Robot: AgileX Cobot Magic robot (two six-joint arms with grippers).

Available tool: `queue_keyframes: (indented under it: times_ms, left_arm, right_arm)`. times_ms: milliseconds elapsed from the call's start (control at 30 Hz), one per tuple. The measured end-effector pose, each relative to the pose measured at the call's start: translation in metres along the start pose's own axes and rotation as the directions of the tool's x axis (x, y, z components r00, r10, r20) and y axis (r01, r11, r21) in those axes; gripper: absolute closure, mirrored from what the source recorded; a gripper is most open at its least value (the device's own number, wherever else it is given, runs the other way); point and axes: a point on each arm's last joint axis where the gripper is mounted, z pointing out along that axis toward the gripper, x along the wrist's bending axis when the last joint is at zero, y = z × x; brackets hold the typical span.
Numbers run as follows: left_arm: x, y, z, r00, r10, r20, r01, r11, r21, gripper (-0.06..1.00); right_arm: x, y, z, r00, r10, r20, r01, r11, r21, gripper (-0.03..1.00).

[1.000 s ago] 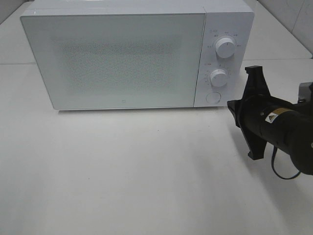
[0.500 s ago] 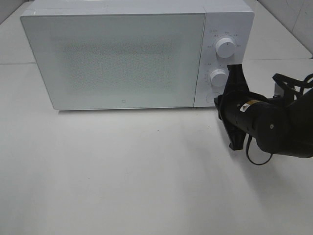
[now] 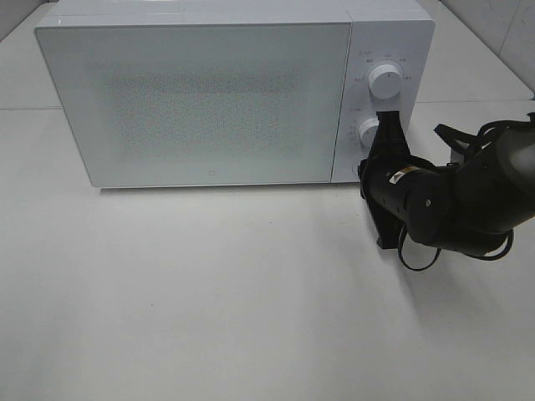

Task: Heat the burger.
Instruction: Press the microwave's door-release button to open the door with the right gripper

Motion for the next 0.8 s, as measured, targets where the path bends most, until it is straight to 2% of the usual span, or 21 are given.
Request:
queue_keyframes:
  times_ms: [567,800]
  left_arm:
    - [0.0,0.0,0.0,1.0,0.0,0.0,0.0,1.0,0.0,-0.04]
    - [0.0,0.0,0.0,1.0,0.0,0.0,0.0,1.0,0.0,-0.04]
  right_arm:
    - [0.001,-0.001,0.018,1.0,0.003,-0.004,-0.004,1.0,-0.017,0.97]
    - [0.001,0.001,0.02,0.999,-0.026,-0.047,0.024,0.999,-0.041,0.97]
